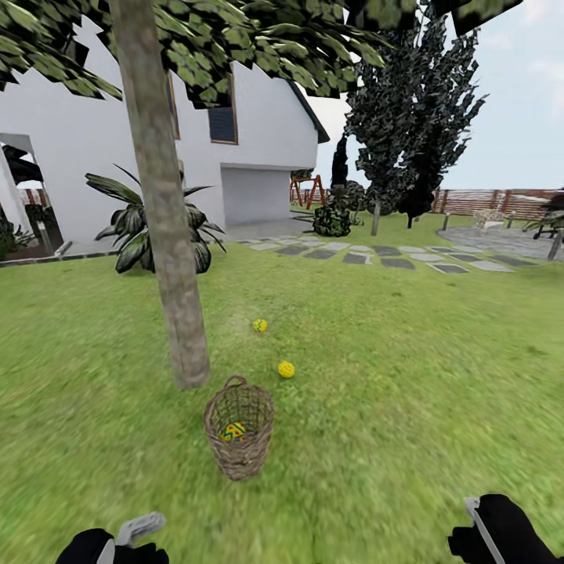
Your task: Take the three Easter eggs out of the wicker basket on the lawn in the garden, then place them on the lawn next to a single tree (choose any tree) so that all three eggs are next to the same tree and none are left in the basket.
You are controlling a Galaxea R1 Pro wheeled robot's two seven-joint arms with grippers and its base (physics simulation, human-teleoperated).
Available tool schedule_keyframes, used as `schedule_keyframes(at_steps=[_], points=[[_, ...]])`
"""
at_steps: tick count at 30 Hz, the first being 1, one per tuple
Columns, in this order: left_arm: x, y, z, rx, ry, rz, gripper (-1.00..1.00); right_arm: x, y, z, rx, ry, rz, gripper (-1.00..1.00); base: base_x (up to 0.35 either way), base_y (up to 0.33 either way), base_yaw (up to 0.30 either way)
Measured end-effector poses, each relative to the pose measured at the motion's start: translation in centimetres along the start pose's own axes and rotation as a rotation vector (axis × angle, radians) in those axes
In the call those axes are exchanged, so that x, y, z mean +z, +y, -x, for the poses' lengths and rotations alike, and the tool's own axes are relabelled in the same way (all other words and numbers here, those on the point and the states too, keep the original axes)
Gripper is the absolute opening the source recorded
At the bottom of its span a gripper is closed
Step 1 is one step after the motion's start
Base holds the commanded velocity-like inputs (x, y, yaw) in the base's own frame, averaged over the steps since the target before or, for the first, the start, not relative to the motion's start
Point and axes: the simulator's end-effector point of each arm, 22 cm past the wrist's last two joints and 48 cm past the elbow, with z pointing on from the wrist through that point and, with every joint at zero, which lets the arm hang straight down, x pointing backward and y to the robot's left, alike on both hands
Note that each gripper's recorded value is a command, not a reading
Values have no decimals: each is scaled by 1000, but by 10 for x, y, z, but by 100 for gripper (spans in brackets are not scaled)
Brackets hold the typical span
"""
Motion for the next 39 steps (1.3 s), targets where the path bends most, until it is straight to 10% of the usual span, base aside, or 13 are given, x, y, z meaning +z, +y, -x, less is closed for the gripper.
schedule_keyframes(at_steps=[39], points=[[-3, 5, 6, 4, -12, 9, 100, 0, -13, 0, 38, 0, -7, 100, 65, 310, -300]])
